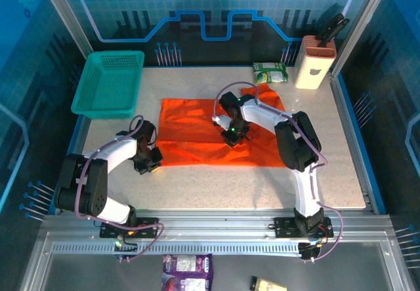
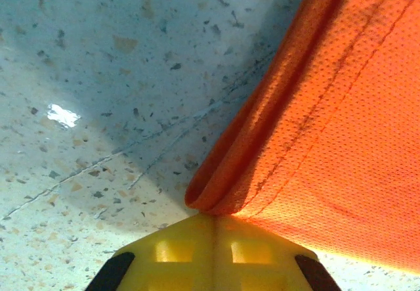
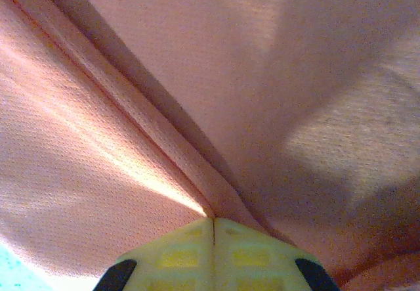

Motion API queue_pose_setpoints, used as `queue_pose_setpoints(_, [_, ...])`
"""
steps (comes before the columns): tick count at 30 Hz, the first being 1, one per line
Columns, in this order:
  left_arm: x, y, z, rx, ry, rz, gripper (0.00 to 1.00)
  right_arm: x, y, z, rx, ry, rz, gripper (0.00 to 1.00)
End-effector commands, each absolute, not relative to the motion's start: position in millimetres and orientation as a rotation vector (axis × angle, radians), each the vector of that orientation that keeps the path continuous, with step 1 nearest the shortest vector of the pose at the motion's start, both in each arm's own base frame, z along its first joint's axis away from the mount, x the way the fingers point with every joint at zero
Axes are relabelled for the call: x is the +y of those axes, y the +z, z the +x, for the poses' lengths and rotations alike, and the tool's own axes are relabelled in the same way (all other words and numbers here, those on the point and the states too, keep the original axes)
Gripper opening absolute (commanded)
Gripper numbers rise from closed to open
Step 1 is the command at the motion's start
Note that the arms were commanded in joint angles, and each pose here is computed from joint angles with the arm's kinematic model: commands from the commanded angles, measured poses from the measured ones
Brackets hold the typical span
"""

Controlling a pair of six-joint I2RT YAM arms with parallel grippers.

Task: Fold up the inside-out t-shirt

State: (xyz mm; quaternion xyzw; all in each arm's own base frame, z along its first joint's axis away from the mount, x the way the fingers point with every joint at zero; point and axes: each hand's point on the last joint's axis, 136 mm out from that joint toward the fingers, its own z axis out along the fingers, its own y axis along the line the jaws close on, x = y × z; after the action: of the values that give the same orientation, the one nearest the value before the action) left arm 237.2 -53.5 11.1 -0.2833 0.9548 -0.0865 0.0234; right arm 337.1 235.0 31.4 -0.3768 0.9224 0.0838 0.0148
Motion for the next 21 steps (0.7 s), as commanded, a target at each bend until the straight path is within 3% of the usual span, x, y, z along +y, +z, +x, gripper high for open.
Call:
queue_pose_setpoints(1, [-40.4,-2.6,217.2,3.029,-0.165,-0.898,0.03,228.7,54.5,353.3,2.839,0.262,-1.064,0.0])
queue_pose_setpoints(11, [-40.6,-0.7,217.8,3.025,-0.18,-0.896,0.02,224.5,34.0,357.0,2.894,0.255,-1.026,0.01])
queue_pose_setpoints(17, [-44.1,20.7,231.3,2.965,-0.237,-0.861,0.05,218.8,44.6,360.0,2.896,0.197,-0.947,0.24])
queue_pose_setpoints(21, [-43.0,51.9,243.0,2.888,-0.26,-0.837,0.13,213.7,72.4,350.2,2.88,0.245,-0.816,0.3])
